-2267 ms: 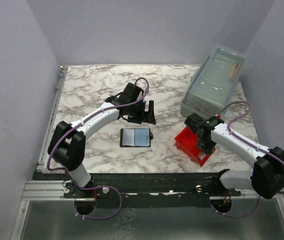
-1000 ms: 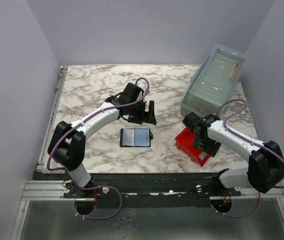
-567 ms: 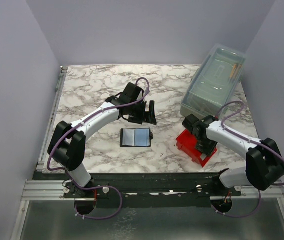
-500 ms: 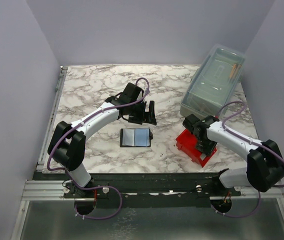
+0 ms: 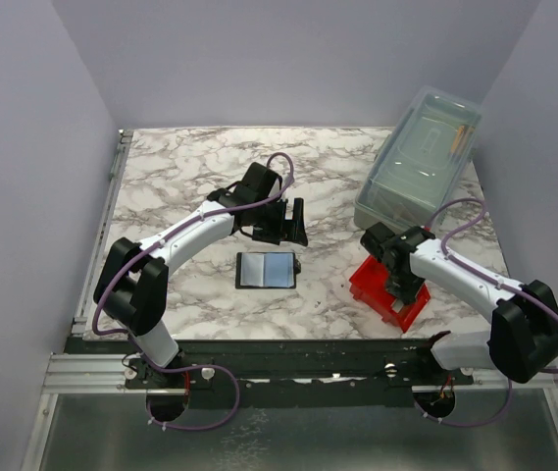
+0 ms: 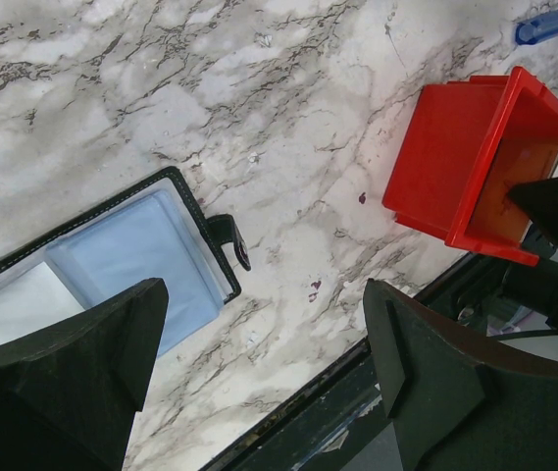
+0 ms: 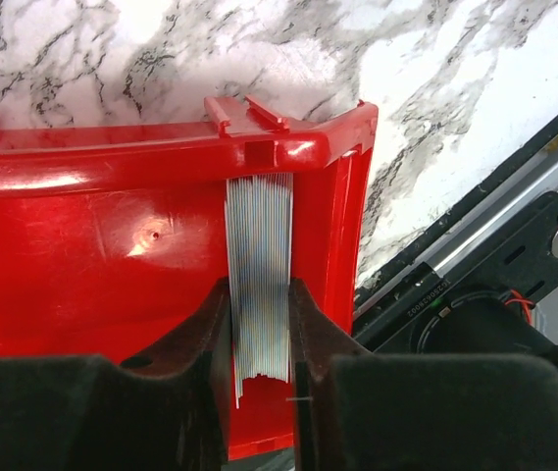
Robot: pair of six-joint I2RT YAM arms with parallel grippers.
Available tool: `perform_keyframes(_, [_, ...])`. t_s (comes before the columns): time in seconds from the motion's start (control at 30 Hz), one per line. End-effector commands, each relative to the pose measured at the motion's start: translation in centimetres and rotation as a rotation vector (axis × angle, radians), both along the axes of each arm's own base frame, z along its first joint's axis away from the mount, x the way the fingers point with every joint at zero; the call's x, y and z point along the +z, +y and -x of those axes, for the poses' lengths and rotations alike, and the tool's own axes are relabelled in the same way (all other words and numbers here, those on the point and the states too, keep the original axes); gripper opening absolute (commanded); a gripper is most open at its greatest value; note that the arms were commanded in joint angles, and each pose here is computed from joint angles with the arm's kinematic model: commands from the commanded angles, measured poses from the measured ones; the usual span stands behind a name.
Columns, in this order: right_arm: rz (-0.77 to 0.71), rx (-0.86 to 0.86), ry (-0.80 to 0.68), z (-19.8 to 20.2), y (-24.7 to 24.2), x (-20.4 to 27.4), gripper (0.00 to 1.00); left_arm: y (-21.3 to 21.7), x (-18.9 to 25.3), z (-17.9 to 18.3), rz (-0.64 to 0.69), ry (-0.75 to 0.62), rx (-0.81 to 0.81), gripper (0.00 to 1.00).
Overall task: Put the credit cards into the card holder
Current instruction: Pick up the credit card from the storage box.
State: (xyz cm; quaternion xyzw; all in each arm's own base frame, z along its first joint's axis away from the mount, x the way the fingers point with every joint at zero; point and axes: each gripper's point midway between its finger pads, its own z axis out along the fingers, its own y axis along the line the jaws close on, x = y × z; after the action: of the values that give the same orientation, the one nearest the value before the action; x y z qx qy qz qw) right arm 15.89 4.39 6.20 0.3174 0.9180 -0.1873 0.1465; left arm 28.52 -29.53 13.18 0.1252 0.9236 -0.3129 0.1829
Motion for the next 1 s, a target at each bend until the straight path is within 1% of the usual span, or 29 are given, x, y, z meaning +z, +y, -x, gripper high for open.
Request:
perform_keyframes(0.0, [-0.014,-0.010,-0.017,0.0,0.0,-0.2,0.12,-0.3,0.4,0.4,0.021,-0.012,-0.027,0.88])
perform_keyframes(0.13, [-0.026,-0.037,-0.031,0.1,0.1,-0.8,0.12,-0.2,0.1,0.5,0.018,-0.003,-0.024,0.88])
perform_keyframes(0.23, [-0.036,-0.061,-0.051,0.3,0.0,-1.0,0.11,-1.2,0.2,1.0,0.062,0.031,-0.039,0.88])
perform_keyframes(0.37, [-0.068,-0.071,-0.109,0.2,0.1,-1.0,0.11,-4.9,1.2,2.9,0.146,0.070,-0.111,0.88])
perform_keyframes(0.43, [-0.088,-0.070,-0.138,0.0,0.2,-0.9,0.11,-6.7,1.1,3.8,0.161,0.095,-0.136,0.88])
perform_keyframes(0.6, [-0.137,-0.072,-0.160,0.3,0.6,-1.9,0.11,-10.7,-0.1,4.9,0.140,0.094,-0.169,0.88])
perform_keyframes(0.73, [-0.151,-0.064,-0.176,0.2,0.7,-2.5,0.11,-13.7,-1.1,5.3,0.109,0.058,-0.197,0.88])
perform_keyframes(0.83, [-0.154,-0.054,-0.182,-0.1,0.9,-2.6,0.11,-15.1,-2.4,5.2,0.080,0.048,-0.190,0.84])
perform_keyframes(0.9, [-0.151,-0.049,-0.183,-0.3,0.9,-2.6,0.11,-15.6,-3.3,5.0,0.058,0.043,-0.182,0.78])
perform_keyframes(0.97, [-0.151,-0.043,-0.187,-0.4,0.9,-2.5,0.11,-16.0,-4.2,5.0,0.037,0.039,-0.180,0.75])
